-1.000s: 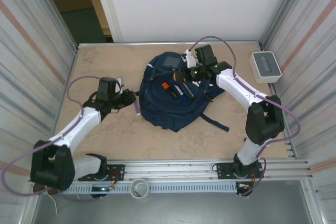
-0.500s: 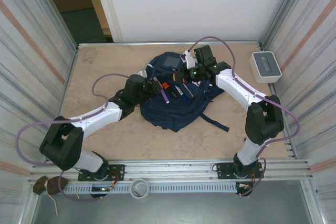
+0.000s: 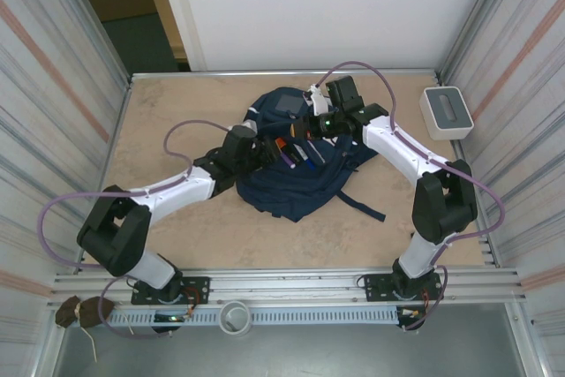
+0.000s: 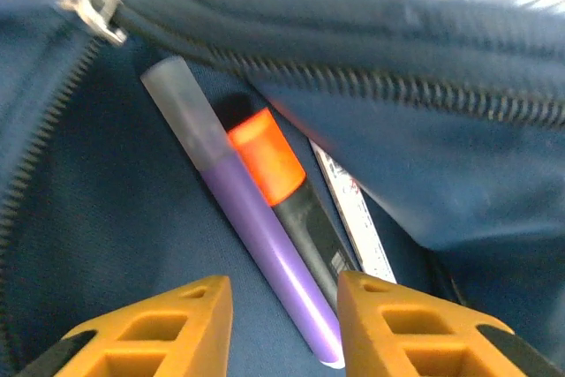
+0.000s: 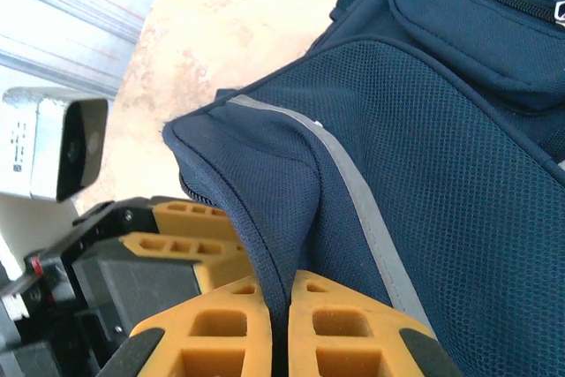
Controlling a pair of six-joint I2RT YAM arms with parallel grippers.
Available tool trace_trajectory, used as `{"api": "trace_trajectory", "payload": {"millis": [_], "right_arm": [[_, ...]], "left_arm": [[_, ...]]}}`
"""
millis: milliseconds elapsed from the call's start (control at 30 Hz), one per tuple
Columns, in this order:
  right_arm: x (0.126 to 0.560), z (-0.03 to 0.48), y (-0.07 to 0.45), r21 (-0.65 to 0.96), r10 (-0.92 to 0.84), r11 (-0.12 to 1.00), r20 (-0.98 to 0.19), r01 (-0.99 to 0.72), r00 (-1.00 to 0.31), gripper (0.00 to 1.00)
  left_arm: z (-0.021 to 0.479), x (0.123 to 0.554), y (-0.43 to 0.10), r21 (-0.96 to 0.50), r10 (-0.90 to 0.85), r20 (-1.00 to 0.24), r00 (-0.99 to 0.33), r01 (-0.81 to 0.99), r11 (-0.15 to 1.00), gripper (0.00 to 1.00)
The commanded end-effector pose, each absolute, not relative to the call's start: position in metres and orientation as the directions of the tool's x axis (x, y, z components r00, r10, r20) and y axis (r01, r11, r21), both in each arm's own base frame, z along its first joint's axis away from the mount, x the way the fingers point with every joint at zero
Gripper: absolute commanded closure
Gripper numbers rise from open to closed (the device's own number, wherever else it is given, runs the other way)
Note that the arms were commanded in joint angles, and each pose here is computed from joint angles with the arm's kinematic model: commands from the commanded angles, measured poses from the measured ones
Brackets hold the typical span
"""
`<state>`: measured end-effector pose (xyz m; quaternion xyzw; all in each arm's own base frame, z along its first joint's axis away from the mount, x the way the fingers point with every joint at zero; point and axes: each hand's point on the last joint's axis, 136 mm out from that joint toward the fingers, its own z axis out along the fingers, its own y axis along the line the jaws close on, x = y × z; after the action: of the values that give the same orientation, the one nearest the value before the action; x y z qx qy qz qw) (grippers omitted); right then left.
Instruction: Pack the student bag
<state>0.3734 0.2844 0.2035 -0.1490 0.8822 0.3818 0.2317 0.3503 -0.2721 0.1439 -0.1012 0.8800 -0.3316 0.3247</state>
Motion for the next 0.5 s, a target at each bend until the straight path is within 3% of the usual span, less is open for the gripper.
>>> {"api": "trace_trajectory", "payload": {"millis": [0, 267, 467], "right_arm": [[0.380, 0.215, 0.293, 0.601, -0.083, 0.645, -0.558, -0.471, -0.826, 1.00], [0.376, 0.213, 0.287, 0.589, -0.087, 0.662, -0.554, -0.464, -0.828, 0.99], [0.363, 0.199, 0.270, 0.574, -0.081, 0.693, -0.539, -0.436, -0.839, 0.95]], "left_arm": [[0.137, 0.355, -0.283, -0.608, -0.324, -0.514, -0.794, 0.071, 0.791, 0.66], [0.148, 0.368, -0.321, -0.603, -0.193, -0.560, -0.806, 0.237, 0.761, 0.62], [0.177, 0.331, -0.301, -0.581, -0.136, -0.645, -0.752, 0.367, 0.727, 0.49]]}}
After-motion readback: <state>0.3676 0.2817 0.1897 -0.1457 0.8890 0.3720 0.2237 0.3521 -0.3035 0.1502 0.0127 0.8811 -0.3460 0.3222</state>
